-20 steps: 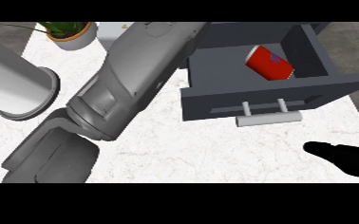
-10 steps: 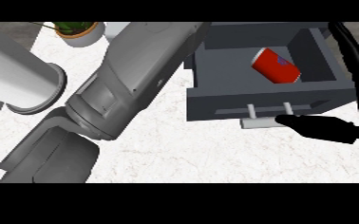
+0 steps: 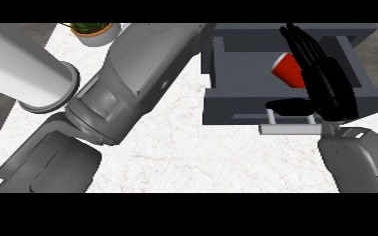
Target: Pick up the can, place it into the drawer and close the drawer
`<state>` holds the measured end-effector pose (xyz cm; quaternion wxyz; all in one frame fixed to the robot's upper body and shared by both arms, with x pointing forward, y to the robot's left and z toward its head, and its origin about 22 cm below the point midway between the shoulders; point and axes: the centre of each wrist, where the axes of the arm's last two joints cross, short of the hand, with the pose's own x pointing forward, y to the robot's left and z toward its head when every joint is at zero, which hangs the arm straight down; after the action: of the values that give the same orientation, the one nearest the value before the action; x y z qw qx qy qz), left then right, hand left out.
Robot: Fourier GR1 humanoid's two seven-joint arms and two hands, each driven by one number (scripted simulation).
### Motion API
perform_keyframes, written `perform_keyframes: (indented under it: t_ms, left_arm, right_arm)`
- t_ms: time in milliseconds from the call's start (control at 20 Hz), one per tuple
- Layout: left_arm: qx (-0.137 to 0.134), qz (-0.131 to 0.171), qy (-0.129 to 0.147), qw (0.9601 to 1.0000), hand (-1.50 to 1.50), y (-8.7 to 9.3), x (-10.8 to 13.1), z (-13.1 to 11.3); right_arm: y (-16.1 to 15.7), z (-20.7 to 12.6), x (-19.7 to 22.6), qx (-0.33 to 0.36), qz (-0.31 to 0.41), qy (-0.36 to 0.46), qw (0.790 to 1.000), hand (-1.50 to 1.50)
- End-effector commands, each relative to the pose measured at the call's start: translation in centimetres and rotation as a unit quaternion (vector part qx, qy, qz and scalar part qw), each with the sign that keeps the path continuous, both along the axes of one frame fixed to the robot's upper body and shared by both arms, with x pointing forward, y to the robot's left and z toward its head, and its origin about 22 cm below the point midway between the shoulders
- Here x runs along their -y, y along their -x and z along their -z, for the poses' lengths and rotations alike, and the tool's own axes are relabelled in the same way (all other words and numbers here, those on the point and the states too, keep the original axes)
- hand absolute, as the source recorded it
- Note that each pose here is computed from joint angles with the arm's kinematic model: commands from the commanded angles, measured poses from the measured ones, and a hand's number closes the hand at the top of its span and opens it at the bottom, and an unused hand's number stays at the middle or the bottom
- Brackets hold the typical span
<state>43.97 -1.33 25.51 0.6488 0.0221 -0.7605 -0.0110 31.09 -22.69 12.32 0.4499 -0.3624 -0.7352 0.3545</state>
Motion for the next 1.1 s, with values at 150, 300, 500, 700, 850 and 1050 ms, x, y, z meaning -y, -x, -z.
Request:
perform_keyframes:
  t_ms: [150,300,500,700,850,1050]
  left_arm:
    - [-0.005,0.002,0.015,0.9999,-1.5,-0.3,-1.0,0.0]
    - [-0.002,-0.017,0.01,0.9998,-1.5,-0.8,-2.4,-1.4]
    - [-0.005,-0.024,0.007,0.9997,-1.5,-1.3,-4.1,-1.6]
    - [-0.01,-0.014,0.008,0.9998,-1.5,-1.0,-3.8,1.1]
    - [-0.012,-0.019,-0.002,0.9997,-1.5,-1.7,-6.8,-1.1]
    - [-0.014,-0.016,-0.005,0.9998,-1.5,-1.5,-7.7,-0.8]
  right_arm:
    - [-4.5,5.1,-2.4,0.007,0.015,0.06,0.998,-1.5]
    - [-6.1,5.0,-3.1,0.014,0.023,0.07,0.997,-1.5]
    - [-8.7,5.5,-4.1,0.026,0.044,0.078,0.996,-1.5]
    - [-9.7,7.6,-3.4,0.058,0.089,0.079,0.991,-1.5]
    - [-11.7,4.9,-3.6,0.071,0.095,0.071,0.99,-1.5]
    - [-12.5,5.6,-3.4,0.088,0.105,0.077,0.988,-1.5]
